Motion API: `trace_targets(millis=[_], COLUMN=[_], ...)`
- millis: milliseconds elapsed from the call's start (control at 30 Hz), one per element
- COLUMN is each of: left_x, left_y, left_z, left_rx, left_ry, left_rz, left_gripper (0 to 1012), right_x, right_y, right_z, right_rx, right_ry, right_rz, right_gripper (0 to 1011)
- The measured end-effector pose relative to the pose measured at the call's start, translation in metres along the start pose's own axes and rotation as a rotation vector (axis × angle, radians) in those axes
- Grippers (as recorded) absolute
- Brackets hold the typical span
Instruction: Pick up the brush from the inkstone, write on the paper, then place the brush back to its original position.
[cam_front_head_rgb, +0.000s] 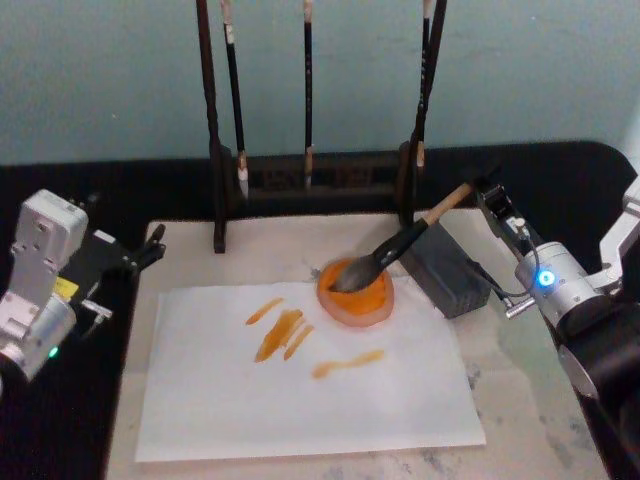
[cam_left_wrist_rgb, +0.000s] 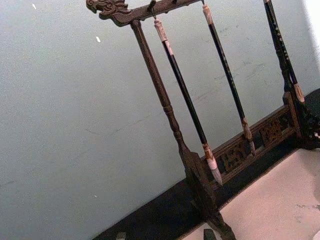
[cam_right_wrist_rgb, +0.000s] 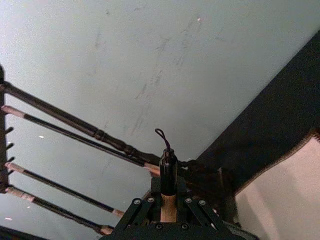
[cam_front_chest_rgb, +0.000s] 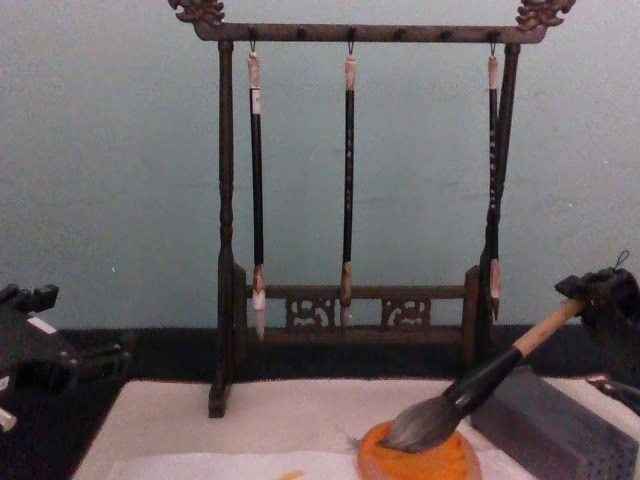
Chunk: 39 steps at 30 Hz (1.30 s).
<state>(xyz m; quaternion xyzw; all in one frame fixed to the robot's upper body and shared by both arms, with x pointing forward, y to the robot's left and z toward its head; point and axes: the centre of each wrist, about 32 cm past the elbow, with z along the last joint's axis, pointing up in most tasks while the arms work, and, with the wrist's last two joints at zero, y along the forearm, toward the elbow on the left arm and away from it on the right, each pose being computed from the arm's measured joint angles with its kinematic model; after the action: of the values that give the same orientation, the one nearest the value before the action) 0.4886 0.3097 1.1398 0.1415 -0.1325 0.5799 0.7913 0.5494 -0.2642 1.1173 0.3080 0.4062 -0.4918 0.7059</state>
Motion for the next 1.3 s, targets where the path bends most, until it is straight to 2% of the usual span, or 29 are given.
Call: trace_targets(millis=[667,1300], left_x=[0.0,0.0], left_y=[0.0,0.0], left_z=[0.0,0.0], left_rx=[0.0,0.0], left_ry=[0.0,0.0], left_rz=[0.0,0.0], left_gripper=[1001,1001], right_x=[0.005,0.0049], right_y=[0.0078,0.0041], right_z=[-0.0049,-0.0041], right_rx=[0.001,0.002], right_ry=[0.0,0.053], right_rz=[-0.046,-0.074], right_gripper=[177,176])
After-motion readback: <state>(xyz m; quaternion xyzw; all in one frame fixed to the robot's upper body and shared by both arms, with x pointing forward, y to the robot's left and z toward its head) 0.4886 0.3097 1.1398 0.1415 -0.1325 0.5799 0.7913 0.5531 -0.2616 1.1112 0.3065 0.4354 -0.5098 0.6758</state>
